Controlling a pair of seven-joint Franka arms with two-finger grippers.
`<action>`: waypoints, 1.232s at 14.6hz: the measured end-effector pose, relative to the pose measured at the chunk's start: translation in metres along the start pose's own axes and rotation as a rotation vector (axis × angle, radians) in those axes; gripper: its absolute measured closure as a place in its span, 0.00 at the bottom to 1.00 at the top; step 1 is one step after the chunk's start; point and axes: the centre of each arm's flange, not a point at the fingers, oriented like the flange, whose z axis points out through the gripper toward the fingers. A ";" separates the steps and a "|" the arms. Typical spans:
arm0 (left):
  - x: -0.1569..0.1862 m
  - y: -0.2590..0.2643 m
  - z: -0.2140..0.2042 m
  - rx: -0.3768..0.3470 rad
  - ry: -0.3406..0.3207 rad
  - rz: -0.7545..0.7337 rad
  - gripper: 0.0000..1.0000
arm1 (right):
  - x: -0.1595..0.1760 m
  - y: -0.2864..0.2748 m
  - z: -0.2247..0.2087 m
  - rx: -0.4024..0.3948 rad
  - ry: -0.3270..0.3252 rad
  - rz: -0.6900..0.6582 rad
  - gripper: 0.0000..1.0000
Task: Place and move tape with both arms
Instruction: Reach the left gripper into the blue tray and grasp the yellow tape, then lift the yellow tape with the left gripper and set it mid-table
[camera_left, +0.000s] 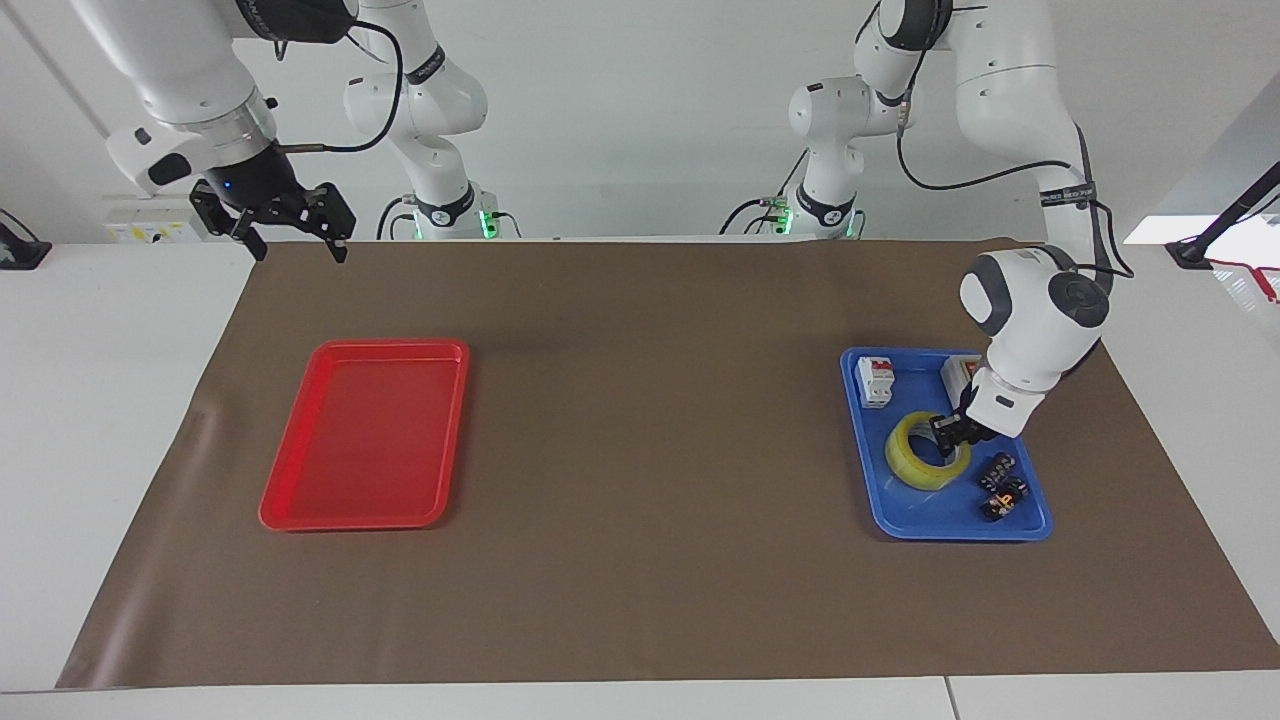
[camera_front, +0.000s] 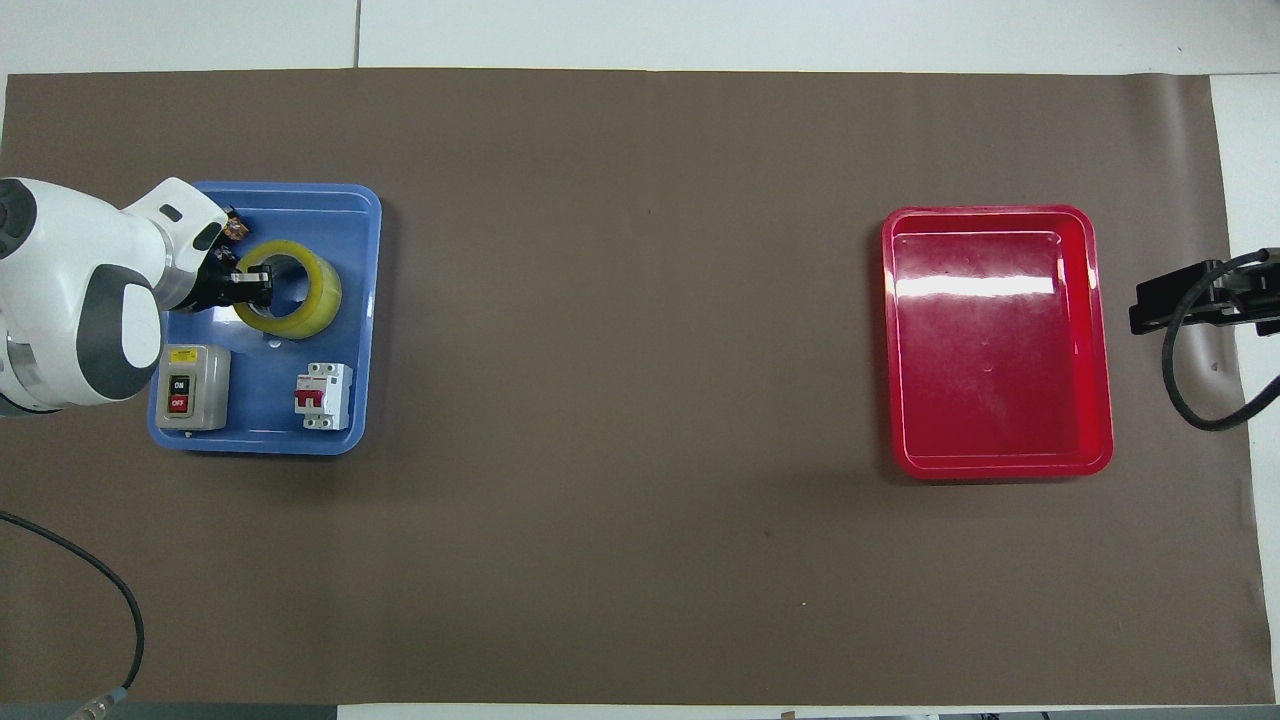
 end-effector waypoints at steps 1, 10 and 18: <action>-0.001 0.003 -0.012 0.000 -0.005 0.003 0.78 | 0.000 0.000 0.000 0.000 0.000 0.000 0.00; -0.045 0.199 -0.073 -0.012 -0.022 -0.063 0.78 | 0.000 0.001 0.001 0.000 -0.002 0.002 0.00; -0.127 0.363 -0.037 0.002 0.012 -0.109 0.78 | 0.000 0.001 0.001 0.000 -0.002 0.002 0.00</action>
